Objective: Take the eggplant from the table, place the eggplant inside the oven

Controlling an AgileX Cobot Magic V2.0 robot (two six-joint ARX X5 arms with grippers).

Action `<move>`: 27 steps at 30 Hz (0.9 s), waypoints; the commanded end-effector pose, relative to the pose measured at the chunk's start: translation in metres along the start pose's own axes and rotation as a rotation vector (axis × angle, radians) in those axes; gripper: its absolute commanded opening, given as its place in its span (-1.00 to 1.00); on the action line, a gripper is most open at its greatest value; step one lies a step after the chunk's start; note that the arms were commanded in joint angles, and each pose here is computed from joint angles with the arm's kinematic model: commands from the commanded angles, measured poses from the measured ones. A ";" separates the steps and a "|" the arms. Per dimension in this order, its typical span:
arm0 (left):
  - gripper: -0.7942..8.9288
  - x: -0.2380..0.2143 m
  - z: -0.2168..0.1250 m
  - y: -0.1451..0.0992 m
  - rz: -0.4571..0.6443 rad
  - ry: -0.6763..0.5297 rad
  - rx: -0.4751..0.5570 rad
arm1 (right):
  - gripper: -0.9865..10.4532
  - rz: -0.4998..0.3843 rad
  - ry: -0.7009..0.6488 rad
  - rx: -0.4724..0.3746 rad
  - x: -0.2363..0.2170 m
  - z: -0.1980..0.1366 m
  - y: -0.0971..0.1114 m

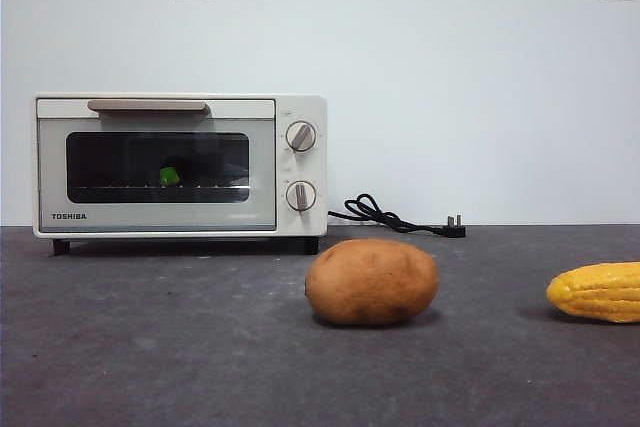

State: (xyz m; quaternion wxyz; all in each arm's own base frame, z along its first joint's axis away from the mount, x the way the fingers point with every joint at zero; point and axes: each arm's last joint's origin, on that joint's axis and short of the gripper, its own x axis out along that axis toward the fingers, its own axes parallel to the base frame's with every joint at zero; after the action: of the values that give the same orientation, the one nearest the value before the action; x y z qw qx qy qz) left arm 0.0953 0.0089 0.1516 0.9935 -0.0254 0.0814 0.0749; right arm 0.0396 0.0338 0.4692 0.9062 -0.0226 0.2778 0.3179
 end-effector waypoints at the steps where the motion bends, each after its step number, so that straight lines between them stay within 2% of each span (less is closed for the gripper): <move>1: -0.84 0.001 -0.002 0.000 0.003 -0.005 -0.017 | -0.83 -0.008 0.030 0.001 0.002 -0.003 -0.001; 8: -0.84 0.001 -0.002 -0.002 -0.074 0.003 -0.028 | -0.83 -0.009 0.030 0.001 0.002 -0.003 -0.001; 27: -0.84 0.001 -0.002 -0.002 -0.075 0.011 -0.028 | -0.83 -0.009 0.030 0.001 0.002 -0.003 -0.001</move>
State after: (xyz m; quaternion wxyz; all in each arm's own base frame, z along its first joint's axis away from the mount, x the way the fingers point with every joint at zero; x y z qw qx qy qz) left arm 0.0961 0.0069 0.1513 0.9949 -0.0388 0.0840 0.0401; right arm 0.0397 0.0339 0.4692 0.9062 -0.0227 0.2780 0.3179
